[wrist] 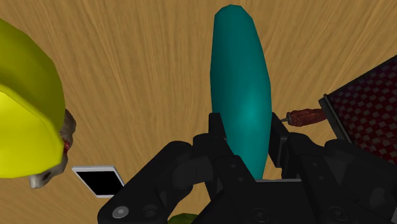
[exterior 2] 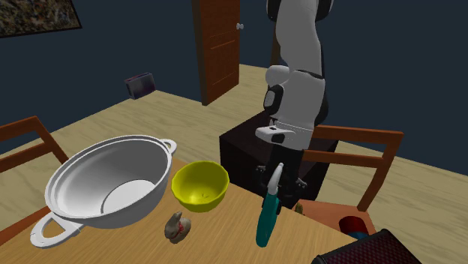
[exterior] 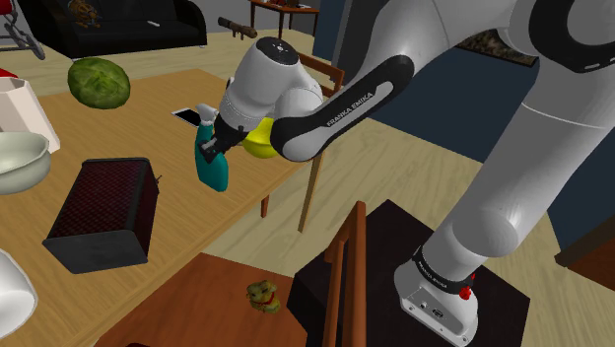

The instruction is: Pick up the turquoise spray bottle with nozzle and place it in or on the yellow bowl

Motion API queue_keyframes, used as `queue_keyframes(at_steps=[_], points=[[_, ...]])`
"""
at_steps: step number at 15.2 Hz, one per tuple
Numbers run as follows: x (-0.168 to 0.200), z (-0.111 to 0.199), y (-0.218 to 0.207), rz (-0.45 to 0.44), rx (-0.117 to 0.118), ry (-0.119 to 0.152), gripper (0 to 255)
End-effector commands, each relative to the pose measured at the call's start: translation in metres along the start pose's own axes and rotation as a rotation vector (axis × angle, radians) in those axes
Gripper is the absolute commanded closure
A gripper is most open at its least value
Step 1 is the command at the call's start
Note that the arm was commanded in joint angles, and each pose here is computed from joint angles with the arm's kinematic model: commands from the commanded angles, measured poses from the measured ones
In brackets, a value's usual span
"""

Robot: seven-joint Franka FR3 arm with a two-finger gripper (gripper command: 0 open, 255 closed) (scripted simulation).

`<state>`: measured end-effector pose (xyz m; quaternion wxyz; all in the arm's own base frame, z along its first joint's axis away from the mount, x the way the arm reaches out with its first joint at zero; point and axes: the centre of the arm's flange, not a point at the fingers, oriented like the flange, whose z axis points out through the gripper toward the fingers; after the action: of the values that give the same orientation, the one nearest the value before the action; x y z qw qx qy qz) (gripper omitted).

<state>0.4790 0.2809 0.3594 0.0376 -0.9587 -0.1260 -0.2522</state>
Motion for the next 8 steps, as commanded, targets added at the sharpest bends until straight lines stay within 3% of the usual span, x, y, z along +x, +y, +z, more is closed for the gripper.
queue_keyframes(at_steps=[1,8], points=[[0.000,0.000,0.000,0.000,0.000,0.000,255],[0.016,-0.027,0.000,0.000,0.000,0.000,255]])
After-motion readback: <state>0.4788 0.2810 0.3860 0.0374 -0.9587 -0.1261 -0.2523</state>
